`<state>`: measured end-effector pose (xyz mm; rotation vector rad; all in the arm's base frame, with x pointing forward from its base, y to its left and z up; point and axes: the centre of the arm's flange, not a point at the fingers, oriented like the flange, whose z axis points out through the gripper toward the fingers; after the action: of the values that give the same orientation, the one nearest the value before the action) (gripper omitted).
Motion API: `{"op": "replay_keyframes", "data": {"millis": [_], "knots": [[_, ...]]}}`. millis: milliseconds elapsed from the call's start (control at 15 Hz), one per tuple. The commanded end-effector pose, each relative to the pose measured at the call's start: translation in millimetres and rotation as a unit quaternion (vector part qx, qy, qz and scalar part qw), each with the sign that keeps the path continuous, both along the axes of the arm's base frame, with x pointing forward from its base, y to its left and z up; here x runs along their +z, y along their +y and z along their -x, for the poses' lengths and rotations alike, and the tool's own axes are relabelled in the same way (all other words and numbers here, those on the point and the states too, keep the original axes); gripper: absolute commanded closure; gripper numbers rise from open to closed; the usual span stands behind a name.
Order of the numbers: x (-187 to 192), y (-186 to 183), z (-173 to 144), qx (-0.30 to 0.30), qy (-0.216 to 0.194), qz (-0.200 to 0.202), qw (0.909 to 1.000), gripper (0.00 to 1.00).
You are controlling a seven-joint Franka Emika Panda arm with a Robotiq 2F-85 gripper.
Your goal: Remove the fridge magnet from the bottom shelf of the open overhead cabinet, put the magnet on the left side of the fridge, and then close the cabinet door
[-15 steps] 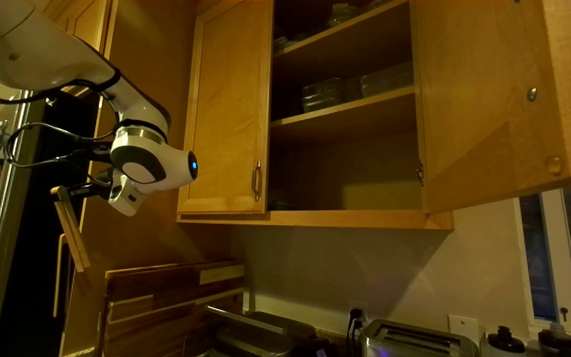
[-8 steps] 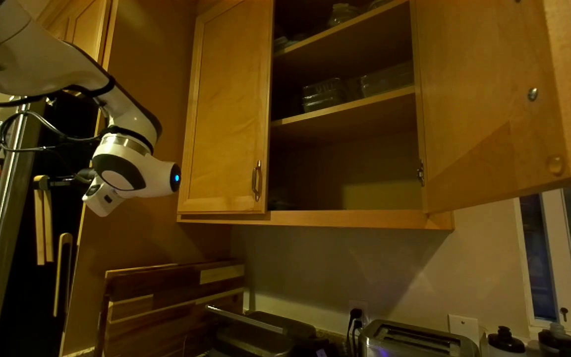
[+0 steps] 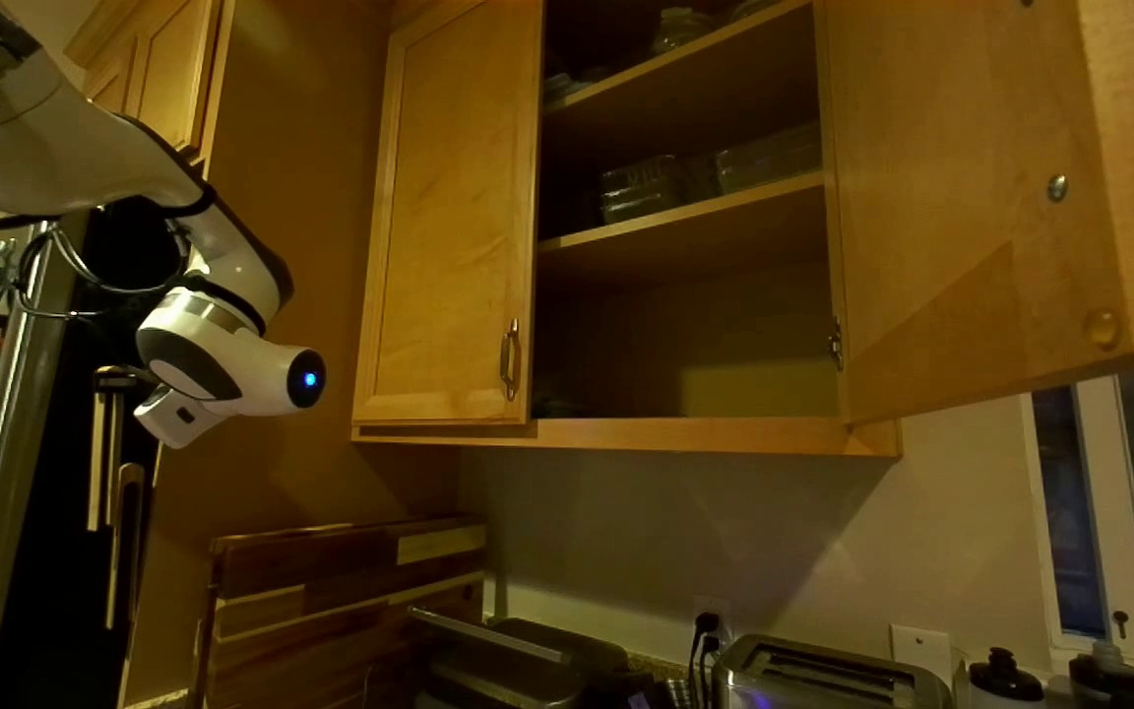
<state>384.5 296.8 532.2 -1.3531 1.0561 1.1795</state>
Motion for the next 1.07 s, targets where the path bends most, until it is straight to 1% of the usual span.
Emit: {"op": "replay_keyframes", "data": {"millis": [0, 200, 467, 533, 600, 667, 733, 1000], "knots": [[-7.9, 21.0, -4.5, -0.043, 0.02, 0.023, 0.9986, 0.93], [-9.7, 40.0, -1.2, -0.049, 0.024, 0.037, 0.9978, 0.93], [-5.3, 45.6, 5.1, -0.035, 0.024, 0.029, 0.9987, 0.93], [-4.5, 43.8, 6.9, -0.031, 0.027, 0.027, 0.9988, 0.58], [-3.1, 41.5, 10.3, -0.022, 0.025, 0.028, 0.999, 0.44], [-0.4, 39.5, 14.0, -0.018, 0.021, 0.029, 0.9992, 0.39], [0.9, 37.1, 17.3, -0.018, 0.019, 0.027, 0.9993, 0.32], [5.1, 31.3, 25.3, -0.01, 0.014, 0.023, 0.9996, 0.07]]}}
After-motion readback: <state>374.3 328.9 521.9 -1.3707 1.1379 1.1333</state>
